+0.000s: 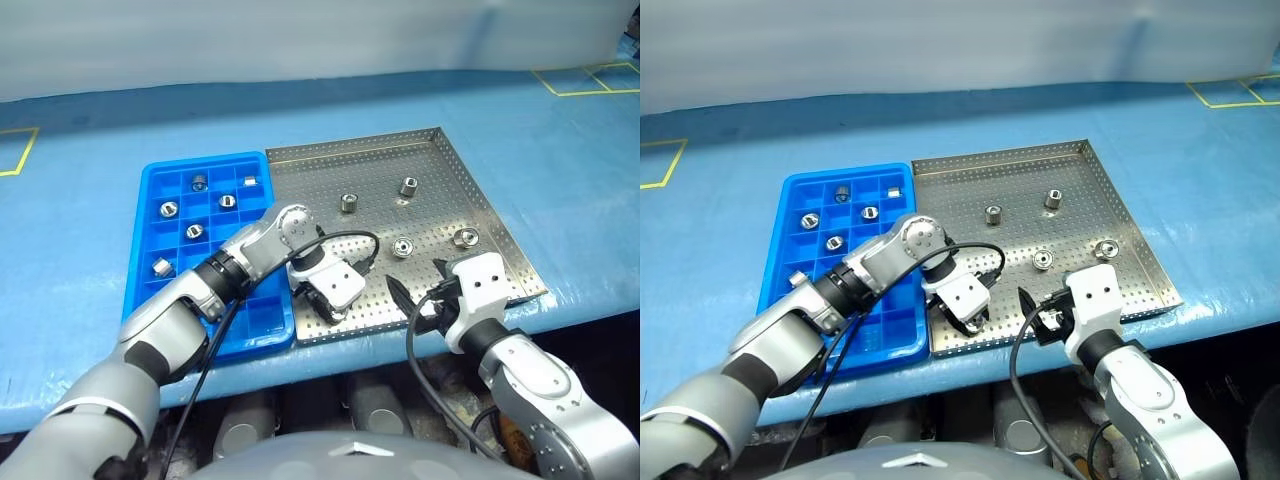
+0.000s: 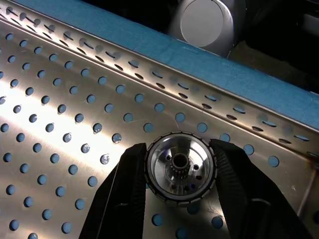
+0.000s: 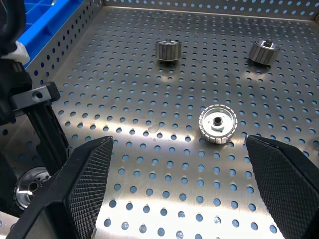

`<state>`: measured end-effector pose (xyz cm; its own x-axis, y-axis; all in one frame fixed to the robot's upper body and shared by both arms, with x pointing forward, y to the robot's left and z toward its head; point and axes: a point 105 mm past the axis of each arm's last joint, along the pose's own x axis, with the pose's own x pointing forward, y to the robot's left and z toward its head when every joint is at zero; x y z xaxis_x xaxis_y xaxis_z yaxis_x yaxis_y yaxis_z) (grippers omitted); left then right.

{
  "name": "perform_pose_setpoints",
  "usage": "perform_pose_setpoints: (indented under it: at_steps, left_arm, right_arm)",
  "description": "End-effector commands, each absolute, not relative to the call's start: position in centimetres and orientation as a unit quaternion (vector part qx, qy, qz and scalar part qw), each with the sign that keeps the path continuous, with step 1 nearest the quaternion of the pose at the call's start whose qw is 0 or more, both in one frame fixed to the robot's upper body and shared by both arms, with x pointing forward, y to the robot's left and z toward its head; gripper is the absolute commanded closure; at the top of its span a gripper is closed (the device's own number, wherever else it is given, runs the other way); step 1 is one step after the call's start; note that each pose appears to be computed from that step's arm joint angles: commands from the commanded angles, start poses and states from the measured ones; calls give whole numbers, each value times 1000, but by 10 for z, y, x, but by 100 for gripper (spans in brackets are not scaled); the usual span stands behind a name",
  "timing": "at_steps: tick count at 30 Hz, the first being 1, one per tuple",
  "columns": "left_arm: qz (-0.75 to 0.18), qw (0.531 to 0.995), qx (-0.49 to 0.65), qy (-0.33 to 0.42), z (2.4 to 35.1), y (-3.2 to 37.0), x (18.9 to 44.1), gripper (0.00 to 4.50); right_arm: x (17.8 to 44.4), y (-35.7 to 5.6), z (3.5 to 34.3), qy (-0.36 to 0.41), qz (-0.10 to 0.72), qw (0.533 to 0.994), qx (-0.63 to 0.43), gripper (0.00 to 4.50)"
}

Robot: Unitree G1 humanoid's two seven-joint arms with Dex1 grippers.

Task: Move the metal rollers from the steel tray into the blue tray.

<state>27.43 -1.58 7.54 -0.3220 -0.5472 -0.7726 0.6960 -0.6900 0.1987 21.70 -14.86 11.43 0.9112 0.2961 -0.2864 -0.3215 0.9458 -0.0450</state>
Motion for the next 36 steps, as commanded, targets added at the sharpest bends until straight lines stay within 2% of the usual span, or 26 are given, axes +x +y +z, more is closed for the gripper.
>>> perform_pose_setpoints:
  at_steps: [1, 4, 7, 11, 13, 17, 24, 29, 36]
  left_arm:
    - [-748, 528, 401, 4, 135, -35, 309, 281]
    - [-677, 629, 381, -23, 165, -19, 334, 281]
    - [-606, 710, 358, -31, 184, 16, 346, 281]
    - [-536, 766, 354, -23, 192, 59, 342, 281]
    - [-498, 790, 356, -5, 191, 93, 333, 281]
    - [-454, 809, 371, 43, 182, 136, 305, 281]
    - [-400, 827, 374, 130, 158, 172, 269, 281]
    - [-376, 832, 358, 197, 124, 187, 253, 281]
    - [-354, 828, 363, 240, 101, 199, 249, 281]
  right_arm:
    - [226, -140, 140, 81, 171, 980, -59, 0]
    - [240, -126, 149, 58, 195, 977, -55, 0]
    - [252, -99, 153, 46, 254, 965, -49, 0]
    - [263, -66, 154, 41, 325, 943, -52, 0]
    - [268, -42, 155, 36, 377, 924, -52, 0]
    - [271, -7, 153, 34, 447, 892, -55, 0]
    - [265, 23, 140, 40, 506, 860, -51, 0]
    - [256, 28, 132, 48, 527, 847, -48, 0]
    - [257, 21, 127, 55, 517, 853, -47, 0]
